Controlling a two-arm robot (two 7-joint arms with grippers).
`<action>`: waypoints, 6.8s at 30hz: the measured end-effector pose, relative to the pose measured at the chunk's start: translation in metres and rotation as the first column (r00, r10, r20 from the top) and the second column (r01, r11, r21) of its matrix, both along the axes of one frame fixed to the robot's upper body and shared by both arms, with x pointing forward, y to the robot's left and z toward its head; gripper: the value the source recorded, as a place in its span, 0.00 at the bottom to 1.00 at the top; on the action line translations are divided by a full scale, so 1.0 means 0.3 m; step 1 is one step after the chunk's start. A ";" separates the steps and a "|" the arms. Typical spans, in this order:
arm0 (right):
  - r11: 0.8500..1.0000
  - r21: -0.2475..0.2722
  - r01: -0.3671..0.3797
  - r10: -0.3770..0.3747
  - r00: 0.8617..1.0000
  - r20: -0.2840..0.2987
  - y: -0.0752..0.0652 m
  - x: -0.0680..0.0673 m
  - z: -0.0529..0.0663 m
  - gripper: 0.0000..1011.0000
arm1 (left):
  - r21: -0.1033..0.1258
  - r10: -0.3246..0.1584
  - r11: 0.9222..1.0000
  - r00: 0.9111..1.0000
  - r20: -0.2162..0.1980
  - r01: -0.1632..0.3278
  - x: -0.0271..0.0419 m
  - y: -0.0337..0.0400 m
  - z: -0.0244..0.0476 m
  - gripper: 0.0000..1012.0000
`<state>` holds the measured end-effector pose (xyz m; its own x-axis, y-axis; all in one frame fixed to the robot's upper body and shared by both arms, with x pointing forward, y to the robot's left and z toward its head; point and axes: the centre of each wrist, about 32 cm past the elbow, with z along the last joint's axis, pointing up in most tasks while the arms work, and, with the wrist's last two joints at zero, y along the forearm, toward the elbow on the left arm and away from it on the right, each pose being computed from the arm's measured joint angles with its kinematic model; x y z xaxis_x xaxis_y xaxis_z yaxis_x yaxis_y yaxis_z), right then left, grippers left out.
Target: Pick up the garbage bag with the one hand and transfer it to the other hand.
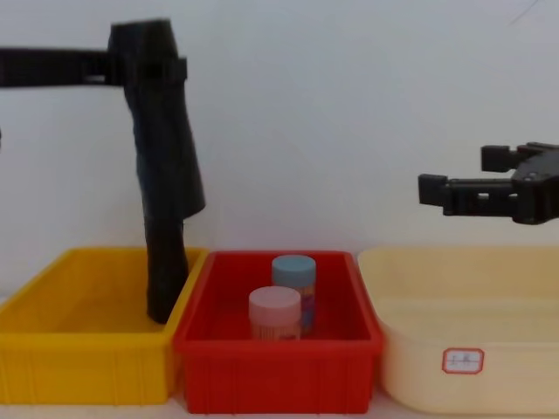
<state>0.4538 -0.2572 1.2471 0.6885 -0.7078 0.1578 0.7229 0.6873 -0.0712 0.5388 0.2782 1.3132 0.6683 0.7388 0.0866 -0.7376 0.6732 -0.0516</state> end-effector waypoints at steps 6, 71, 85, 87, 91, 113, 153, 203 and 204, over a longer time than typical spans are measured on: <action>0.995 -0.021 -0.095 0.094 0.995 -0.019 -0.001 0.004 0.038 0.99 | -0.009 -0.098 0.995 0.995 0.019 0.098 -0.010 0.001 0.060 0.38; 0.925 0.113 -0.362 0.378 0.905 -0.195 0.065 0.048 0.033 0.99 | -0.015 -0.648 0.761 0.759 -0.064 0.649 -0.027 -0.180 0.050 0.38; 0.908 0.109 -0.405 0.419 0.891 -0.176 0.095 0.073 0.059 0.99 | -0.030 -0.649 0.760 0.757 -0.075 0.649 -0.030 -0.206 0.039 0.38; 0.906 0.109 -0.409 0.422 0.889 -0.174 0.098 0.075 0.061 0.99 | -0.035 -0.649 0.761 0.757 -0.076 0.648 -0.031 -0.208 0.037 0.38; 0.903 0.109 -0.416 0.429 0.887 -0.172 0.103 0.078 0.065 0.94 | -0.042 -0.648 0.762 0.758 -0.077 0.647 -0.033 -0.212 0.035 0.38; 0.897 0.108 -0.428 0.441 0.882 -0.165 0.112 0.085 0.073 0.51 | -0.057 -0.649 0.761 0.757 -0.078 0.646 -0.039 -0.223 0.030 0.38; 0.969 0.032 -0.246 0.248 0.960 -0.129 -0.003 0.075 0.110 0.51 | -0.061 -0.509 0.861 0.850 -0.136 0.505 -0.049 -0.099 -0.027 0.99; 0.974 -0.096 0.203 -0.214 0.969 -0.122 -0.092 0.256 0.079 0.51 | -0.120 0.054 0.990 0.981 -0.187 -0.078 -0.055 -0.050 -0.203 0.99; 0.974 -0.096 0.203 -0.214 0.969 -0.123 -0.093 0.257 0.077 0.53 | -0.120 0.066 0.989 0.980 -0.188 -0.089 -0.053 -0.053 -0.207 0.99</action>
